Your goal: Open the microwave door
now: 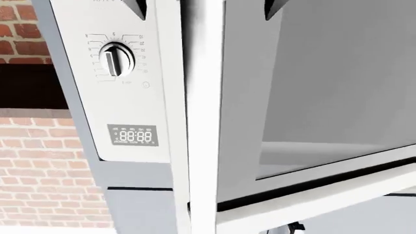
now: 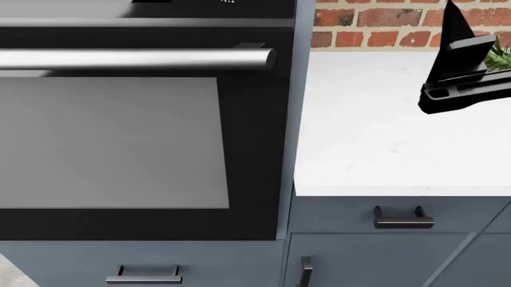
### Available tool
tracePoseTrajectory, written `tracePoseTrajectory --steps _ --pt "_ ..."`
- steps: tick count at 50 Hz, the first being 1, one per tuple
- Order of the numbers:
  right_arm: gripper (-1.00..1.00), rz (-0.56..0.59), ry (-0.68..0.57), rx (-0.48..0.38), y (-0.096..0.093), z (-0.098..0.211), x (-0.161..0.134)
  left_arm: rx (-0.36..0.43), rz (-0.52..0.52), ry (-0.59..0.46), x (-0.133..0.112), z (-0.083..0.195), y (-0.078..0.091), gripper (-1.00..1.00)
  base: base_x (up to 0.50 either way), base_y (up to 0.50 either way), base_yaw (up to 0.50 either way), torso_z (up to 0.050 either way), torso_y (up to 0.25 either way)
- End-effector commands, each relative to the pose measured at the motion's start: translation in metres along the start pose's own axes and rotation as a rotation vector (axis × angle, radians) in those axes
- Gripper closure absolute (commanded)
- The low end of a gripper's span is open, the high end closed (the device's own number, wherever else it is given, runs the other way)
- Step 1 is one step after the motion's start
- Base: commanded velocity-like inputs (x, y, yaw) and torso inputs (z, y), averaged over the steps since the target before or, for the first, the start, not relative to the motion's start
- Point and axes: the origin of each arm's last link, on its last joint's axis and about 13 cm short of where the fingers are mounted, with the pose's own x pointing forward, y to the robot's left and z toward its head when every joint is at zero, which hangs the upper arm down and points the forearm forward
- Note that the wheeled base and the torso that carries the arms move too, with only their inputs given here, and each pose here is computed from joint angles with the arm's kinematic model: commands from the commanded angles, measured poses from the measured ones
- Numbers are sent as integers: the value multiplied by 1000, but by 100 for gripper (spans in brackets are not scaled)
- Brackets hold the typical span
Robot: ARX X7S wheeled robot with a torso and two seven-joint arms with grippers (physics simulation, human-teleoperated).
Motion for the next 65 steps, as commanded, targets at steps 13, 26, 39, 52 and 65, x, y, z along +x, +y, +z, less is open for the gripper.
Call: tracePoseTrajectory --steps 13,26,39,52,65 --pt "-100 2 1 -6 1 -1 0 3 122 -327 -35 19 6 -100 0 0 0 0 0" --pt "-100 0 -8 1 1 -1 -2 -42 -5 -379 -15 64 -33 -100 0 0 0 0 0" --pt "-100 -5 -9 25 -1 -7 -6 -58 -197 -427 -7 91 -91 -100 0 0 0 0 0" --pt "-100 -16 -5 40 -3 -14 -7 -89 -290 -271 28 59 -121 -100 0 0 0 0 0" --pt "-100 -14 7 63 -1 -24 -5 -30 -376 -18 63 24 -142 -100 0 0 0 0 0"
